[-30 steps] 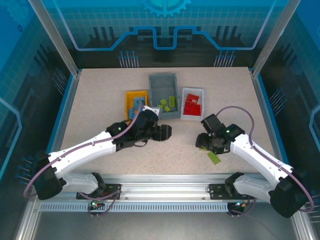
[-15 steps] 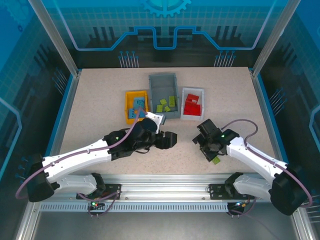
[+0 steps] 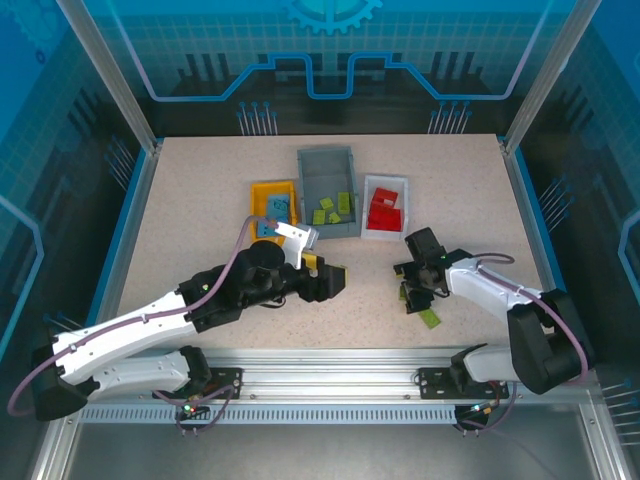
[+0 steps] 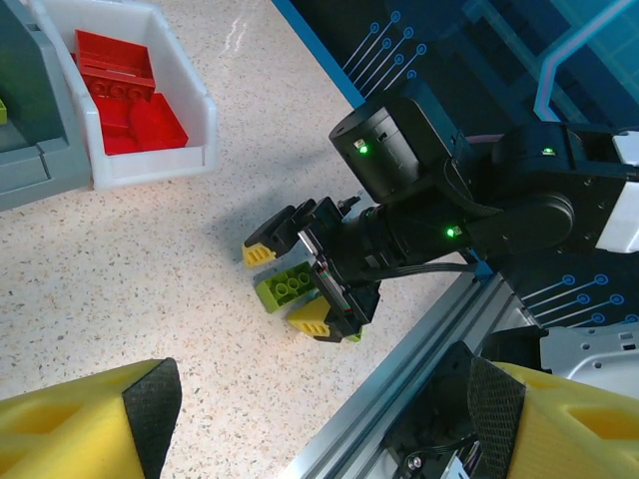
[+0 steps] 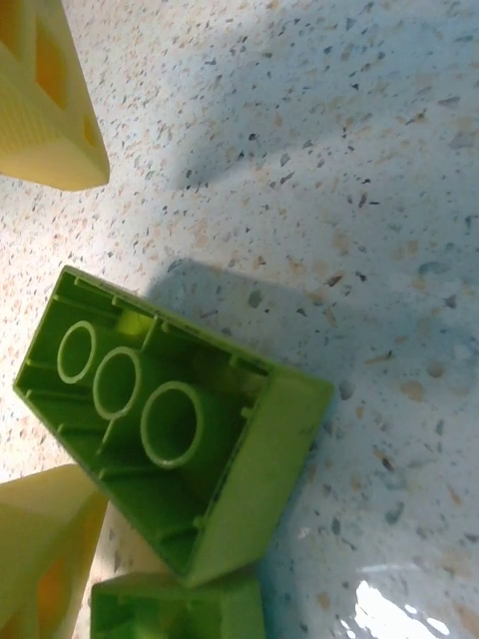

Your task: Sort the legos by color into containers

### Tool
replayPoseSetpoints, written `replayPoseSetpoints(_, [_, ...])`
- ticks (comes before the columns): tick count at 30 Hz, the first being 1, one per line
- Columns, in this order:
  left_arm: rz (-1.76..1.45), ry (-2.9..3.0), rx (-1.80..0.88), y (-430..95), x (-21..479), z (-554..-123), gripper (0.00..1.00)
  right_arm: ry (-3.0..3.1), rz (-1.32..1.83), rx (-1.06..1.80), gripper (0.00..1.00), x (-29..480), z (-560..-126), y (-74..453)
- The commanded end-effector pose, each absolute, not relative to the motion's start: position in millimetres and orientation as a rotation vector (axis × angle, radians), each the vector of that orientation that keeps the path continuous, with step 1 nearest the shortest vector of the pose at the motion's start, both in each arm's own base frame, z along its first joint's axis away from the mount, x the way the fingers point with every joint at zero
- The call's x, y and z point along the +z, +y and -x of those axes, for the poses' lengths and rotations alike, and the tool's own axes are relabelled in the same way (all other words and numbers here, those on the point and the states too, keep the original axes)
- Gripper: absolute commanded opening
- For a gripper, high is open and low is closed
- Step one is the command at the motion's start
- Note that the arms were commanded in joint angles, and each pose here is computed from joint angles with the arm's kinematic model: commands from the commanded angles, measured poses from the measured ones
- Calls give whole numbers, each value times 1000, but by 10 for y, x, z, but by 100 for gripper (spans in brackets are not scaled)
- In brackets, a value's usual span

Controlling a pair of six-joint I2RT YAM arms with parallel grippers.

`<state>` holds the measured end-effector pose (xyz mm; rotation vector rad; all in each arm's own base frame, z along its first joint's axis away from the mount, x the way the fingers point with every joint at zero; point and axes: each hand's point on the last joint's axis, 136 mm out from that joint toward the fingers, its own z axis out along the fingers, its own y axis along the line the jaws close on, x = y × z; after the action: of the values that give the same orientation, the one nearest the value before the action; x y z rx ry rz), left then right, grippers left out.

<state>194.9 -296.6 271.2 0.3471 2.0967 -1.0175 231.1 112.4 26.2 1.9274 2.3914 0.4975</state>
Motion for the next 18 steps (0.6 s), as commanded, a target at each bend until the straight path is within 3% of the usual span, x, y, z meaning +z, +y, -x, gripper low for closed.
replayPoseSetpoints(1, [-381, 2067, -1021, -2974, 2789, -1923, 79, 2352, -2022, 479, 67, 190, -2270, 1061])
replayPoseSetpoints(12, [-354, 2044, -993, -2886, 2889, -1949, 78, 2349, -2078, 411, 44, 40, -2165, 927])
replayPoseSetpoints(18, [-329, 2033, -933, -2756, 2975, -1978, 78, 2431, -1738, 441, 25, 428, -2468, 996])
